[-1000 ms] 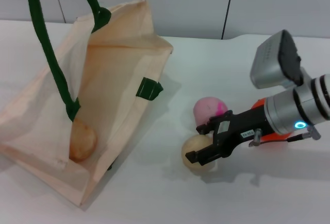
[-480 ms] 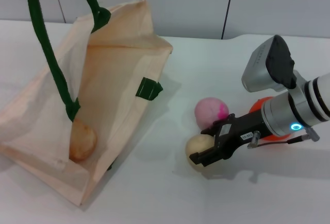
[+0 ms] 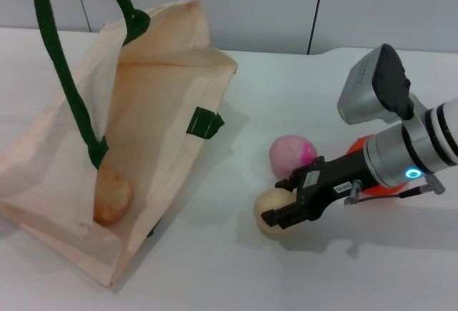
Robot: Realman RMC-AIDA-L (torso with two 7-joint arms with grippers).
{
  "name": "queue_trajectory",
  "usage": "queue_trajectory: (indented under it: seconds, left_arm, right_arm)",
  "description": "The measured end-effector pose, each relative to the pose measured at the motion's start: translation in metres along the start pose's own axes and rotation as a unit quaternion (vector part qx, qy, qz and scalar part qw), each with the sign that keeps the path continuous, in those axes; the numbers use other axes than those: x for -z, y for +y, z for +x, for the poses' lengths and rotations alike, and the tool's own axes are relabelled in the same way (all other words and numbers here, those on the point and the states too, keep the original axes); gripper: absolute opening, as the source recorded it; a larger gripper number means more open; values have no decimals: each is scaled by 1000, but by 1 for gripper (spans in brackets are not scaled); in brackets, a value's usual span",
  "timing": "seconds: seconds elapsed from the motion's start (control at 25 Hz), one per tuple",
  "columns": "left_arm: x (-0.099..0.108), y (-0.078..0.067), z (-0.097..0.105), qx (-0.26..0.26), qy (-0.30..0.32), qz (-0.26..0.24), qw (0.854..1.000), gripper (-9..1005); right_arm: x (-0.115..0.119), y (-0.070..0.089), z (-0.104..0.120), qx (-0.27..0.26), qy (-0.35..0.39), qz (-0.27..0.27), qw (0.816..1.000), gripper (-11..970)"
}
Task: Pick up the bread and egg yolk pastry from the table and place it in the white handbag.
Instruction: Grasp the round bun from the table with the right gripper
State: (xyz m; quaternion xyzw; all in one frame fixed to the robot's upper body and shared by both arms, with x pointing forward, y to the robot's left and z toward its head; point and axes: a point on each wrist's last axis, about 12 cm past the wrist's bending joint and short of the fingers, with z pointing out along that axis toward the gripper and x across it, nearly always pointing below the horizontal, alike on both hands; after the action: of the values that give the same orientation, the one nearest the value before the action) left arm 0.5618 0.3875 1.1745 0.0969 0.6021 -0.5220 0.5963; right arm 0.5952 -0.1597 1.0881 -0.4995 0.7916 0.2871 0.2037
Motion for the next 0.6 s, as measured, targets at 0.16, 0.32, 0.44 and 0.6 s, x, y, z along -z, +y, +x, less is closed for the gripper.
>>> queue_trajectory:
  seconds: [0.16,0.32,0.44,0.6]
  left_arm:
    - [1,0,0,0,0,0,1000,121]
    - [1,0,0,0,0,0,1000,121]
    - [1,0,0,0,0,0,1000,121]
    - [1,0,0,0,0,0,1000,121]
  right_arm:
    - [1,0,0,-1,1,-2,1000,733]
    - [2,0,2,-3,5,-1,1000,697]
    - [2,-1,2,-4,6,1,1000,673]
    - [3,-1,1,-4,6,0,1000,643]
